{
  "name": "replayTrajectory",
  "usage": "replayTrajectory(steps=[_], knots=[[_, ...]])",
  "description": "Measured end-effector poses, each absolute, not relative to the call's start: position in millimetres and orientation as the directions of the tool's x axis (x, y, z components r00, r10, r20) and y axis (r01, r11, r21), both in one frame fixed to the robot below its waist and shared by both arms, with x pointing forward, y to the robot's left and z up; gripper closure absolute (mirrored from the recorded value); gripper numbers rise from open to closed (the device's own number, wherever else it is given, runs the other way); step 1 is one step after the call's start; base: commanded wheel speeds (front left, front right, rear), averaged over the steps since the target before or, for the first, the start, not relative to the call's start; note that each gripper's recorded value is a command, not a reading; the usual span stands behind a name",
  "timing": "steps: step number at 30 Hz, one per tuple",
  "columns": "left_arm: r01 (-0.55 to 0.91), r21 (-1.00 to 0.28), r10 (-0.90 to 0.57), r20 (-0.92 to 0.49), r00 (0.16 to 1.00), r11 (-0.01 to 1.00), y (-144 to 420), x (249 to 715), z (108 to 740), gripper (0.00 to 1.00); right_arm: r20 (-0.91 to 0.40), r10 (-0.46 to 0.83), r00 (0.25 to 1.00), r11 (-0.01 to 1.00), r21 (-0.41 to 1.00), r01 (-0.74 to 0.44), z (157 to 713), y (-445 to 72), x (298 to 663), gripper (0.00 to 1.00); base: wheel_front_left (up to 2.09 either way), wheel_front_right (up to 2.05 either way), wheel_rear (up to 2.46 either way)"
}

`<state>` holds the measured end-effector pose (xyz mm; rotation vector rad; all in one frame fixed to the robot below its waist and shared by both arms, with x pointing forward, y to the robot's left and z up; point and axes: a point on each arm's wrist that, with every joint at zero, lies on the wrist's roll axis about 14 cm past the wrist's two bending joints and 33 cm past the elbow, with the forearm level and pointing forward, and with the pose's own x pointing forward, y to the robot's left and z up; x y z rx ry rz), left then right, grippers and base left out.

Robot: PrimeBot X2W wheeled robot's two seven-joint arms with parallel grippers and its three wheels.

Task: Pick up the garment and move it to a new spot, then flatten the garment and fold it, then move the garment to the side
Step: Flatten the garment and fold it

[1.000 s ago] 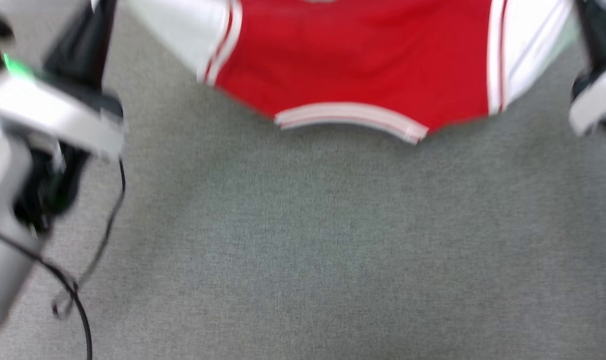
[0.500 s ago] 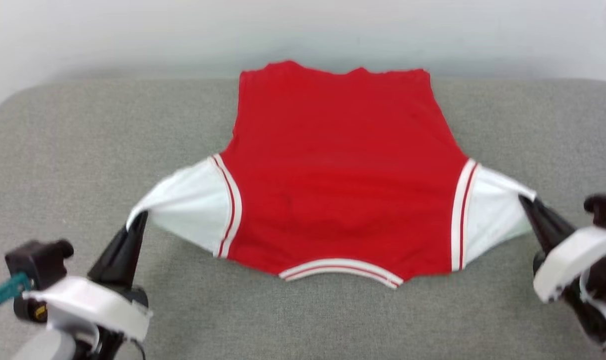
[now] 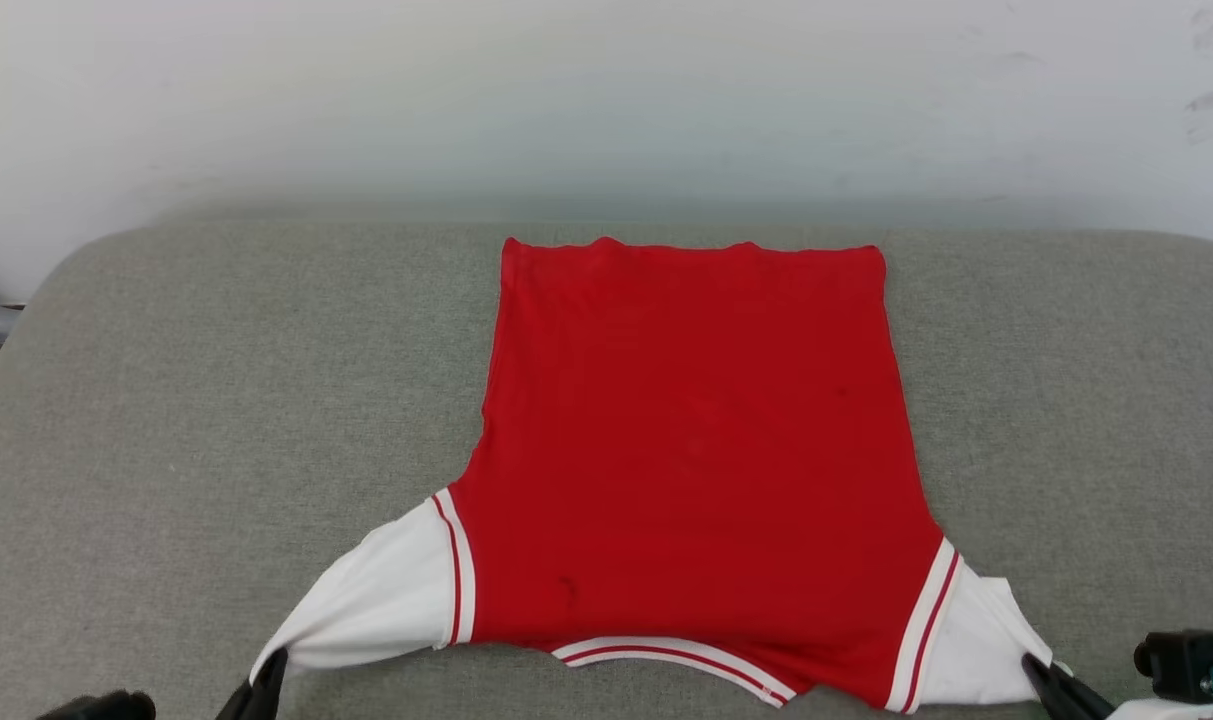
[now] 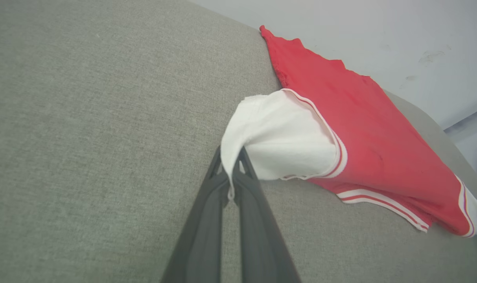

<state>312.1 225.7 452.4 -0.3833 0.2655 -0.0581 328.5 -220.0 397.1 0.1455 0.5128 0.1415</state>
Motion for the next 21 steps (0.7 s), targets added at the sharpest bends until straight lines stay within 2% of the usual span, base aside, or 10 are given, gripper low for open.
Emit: replayTrajectory(steps=[9,14,18,21], knots=[[-0.092,-0.416,-0.065,-0.348,0.935,0.905,230,271,419,1.0,-0.601,0.158,0.784,0.981,0.183,-0.057,364,-222,274,1.0,0.0,0.0,0.0],[-0.119,-0.422,-0.053,-0.374,0.926,0.899,233,260,410,1.0,-0.642,0.154,0.751,0.981,0.188,-0.04,356,-224,256,1.0,0.0,0.0,0.0],[-0.121,-0.417,-0.044,-0.364,0.93,0.901,234,260,412,1.0,-0.632,0.148,0.76,0.978,0.205,-0.02,359,-225,257,1.0,0.0,0.0,0.0],[-0.112,-0.414,-0.045,-0.351,0.935,0.904,232,262,414,1.0,-0.608,0.137,0.782,0.976,0.217,-0.003,364,-226,262,0.21,0.0,0.0,0.0]])
